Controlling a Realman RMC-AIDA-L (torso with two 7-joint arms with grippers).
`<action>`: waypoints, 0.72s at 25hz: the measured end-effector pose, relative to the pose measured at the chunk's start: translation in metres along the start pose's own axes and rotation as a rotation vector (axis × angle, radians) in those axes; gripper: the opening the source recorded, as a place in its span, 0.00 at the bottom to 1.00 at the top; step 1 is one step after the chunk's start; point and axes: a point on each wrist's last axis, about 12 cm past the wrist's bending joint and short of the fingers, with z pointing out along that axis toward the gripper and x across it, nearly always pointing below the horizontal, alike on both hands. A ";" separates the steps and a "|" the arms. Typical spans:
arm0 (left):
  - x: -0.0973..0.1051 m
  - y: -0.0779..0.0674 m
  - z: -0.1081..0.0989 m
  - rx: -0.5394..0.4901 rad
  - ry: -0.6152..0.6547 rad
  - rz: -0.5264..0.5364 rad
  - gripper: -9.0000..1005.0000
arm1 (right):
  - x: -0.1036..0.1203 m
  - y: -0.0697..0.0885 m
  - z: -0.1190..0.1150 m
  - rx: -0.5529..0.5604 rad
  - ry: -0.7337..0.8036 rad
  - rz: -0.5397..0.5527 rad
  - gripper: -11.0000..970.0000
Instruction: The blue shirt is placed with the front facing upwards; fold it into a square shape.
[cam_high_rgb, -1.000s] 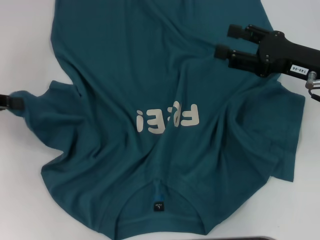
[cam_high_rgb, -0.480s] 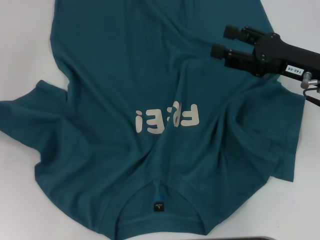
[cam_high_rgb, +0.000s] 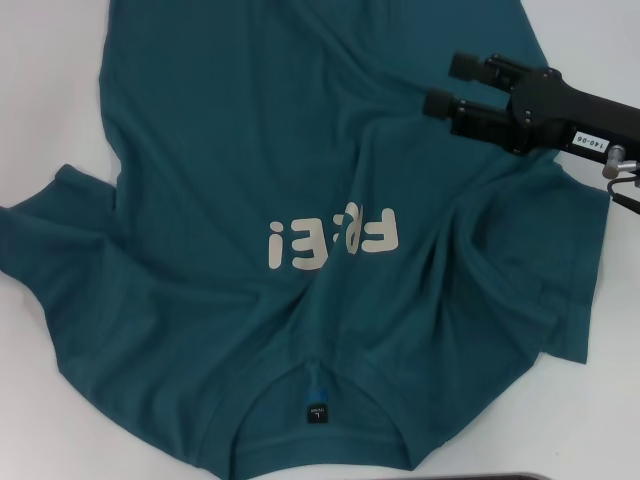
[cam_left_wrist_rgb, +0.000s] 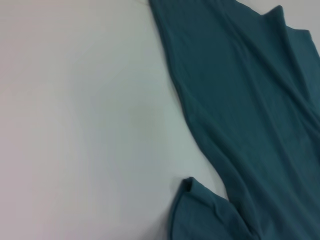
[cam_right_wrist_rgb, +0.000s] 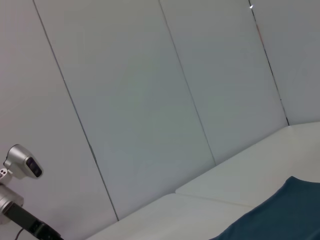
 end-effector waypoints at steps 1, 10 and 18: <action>0.000 -0.001 0.000 0.002 0.002 0.001 0.01 | 0.000 0.000 0.000 0.001 0.000 0.001 0.85; -0.002 0.002 -0.008 -0.026 -0.005 0.009 0.01 | 0.001 0.000 -0.001 0.002 0.000 0.002 0.85; -0.003 -0.009 -0.009 0.045 0.008 0.029 0.01 | 0.000 0.000 -0.001 0.001 0.000 0.000 0.85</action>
